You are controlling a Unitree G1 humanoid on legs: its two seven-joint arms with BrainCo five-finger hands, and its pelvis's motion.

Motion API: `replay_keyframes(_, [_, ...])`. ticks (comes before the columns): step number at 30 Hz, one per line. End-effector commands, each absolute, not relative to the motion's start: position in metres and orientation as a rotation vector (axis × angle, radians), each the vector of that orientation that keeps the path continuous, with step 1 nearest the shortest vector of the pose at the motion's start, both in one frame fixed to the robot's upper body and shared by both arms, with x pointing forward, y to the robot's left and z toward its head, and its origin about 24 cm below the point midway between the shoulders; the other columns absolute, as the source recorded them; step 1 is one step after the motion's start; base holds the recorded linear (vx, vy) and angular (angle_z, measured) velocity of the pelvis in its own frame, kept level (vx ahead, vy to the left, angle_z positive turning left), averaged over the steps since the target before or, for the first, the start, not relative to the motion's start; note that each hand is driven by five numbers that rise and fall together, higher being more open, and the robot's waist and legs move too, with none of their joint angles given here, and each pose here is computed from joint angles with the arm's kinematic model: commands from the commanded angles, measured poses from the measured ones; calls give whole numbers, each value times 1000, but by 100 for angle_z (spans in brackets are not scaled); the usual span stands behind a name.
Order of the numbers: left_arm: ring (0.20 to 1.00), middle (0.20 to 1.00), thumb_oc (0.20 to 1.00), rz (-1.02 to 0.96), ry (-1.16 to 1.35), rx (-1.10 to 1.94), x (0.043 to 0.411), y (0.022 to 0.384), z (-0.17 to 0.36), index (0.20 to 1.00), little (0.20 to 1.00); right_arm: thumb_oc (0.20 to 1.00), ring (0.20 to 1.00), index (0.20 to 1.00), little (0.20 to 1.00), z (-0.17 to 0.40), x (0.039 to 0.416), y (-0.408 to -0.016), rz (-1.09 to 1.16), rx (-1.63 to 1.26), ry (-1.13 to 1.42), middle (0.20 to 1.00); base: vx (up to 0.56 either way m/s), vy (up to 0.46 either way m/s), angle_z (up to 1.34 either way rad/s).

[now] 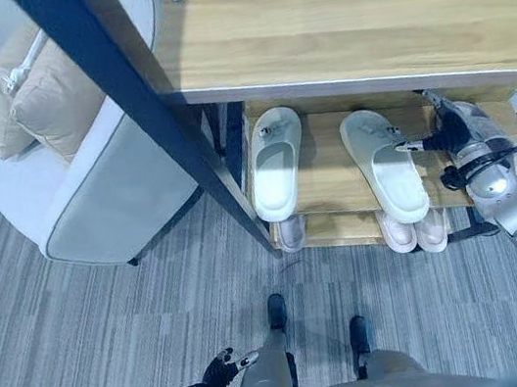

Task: Arrange the slippers neatly on the shoe rack.

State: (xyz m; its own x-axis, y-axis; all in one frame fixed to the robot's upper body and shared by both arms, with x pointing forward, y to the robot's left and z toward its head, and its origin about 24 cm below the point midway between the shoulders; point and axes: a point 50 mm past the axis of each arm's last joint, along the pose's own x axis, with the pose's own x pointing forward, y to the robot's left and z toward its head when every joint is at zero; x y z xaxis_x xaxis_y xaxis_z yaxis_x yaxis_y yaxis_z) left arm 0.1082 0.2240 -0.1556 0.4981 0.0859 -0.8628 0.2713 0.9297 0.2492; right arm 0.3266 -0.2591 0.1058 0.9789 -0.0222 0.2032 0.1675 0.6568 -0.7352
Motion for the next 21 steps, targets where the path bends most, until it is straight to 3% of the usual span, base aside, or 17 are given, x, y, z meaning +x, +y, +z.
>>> replay_keyframes(1, [1000, 1000, 1000, -100, 1129, 378, 95, 228, -160, 1000, 1000, 1000, 1000, 1000, 1000, 136, 334, -252, -127, -851, -315, 1000, -15, 26, 5])
replay_keyframes(13, [1000, 1000, 1000, -96, 1054, 397, 118, 226, -154, 1000, 1000, 1000, 1000, 1000, 1000, 143, 350, -253, -158, -769, -290, 1000, 2, 26, 5])
replay_keyframes(14, [1000, 1000, 1000, -97, 1053, 399, 119, 226, -154, 1000, 1000, 661, 661, 661, 661, 143, 350, -252, -159, -767, -286, 661, 39, 27, 7])
replay_keyframes(16, [1000, 1000, 1000, -100, 1049, 397, 120, 225, -154, 1000, 1000, 313, 313, 313, 313, 137, 349, -252, -162, -763, -270, 313, 44, 31, 5])
replay_keyframes(17, [1000, 1000, 1000, -103, 1049, 398, 120, 224, -154, 1000, 1000, 200, 200, 200, 200, 135, 349, -252, -162, -759, -263, 200, 43, 28, 7])
replay_keyframes(21, [1000, 1000, 1000, -112, 1058, 397, 119, 220, -156, 1000, 1000, 200, 200, 200, 200, 117, 343, -248, -169, -719, -226, 200, 50, 27, 10])
